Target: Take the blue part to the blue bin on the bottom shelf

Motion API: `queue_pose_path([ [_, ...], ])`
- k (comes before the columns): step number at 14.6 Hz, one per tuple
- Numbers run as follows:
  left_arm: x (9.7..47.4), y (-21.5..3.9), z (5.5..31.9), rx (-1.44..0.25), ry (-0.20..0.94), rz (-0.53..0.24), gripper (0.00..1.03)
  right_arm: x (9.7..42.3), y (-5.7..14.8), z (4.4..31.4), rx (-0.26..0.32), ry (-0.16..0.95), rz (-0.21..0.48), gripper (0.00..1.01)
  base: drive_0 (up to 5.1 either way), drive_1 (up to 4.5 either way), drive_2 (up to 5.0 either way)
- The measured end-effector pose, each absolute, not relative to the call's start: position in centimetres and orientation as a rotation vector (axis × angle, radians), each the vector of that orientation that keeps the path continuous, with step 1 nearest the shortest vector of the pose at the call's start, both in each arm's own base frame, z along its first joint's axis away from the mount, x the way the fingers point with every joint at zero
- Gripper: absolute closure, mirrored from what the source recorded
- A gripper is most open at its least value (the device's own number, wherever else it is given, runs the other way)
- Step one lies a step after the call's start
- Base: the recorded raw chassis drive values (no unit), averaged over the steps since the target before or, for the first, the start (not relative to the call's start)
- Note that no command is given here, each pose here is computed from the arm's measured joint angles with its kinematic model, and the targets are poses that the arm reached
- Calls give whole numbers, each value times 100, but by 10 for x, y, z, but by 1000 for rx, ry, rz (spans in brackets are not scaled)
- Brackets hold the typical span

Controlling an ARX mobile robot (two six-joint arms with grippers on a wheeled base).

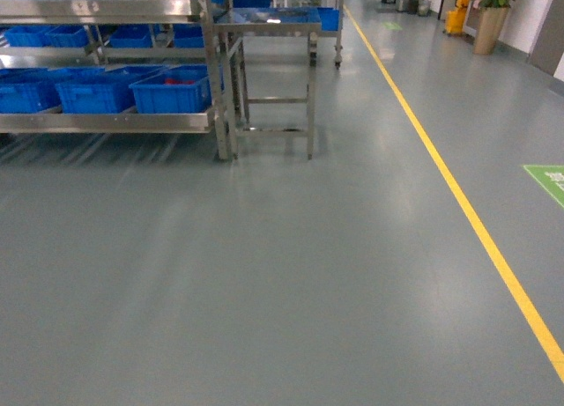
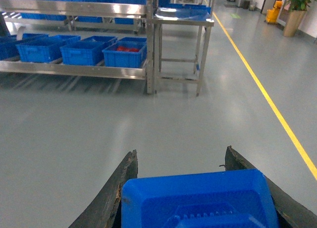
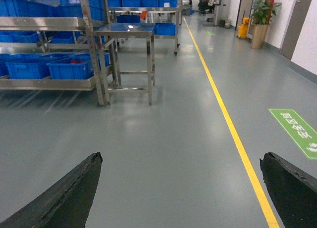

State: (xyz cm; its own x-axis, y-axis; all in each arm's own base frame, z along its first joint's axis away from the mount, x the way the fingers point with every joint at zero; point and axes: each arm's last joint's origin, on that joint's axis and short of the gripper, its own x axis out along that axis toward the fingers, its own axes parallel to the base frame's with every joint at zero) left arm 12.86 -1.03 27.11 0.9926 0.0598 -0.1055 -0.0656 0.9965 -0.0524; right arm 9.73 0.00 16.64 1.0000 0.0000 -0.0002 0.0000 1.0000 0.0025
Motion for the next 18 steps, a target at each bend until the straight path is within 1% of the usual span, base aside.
queue_pose_path([
  [18,129,-10,271,-56,103,63,59,97,0,166,3,2,0,3,-3,428,-433],
])
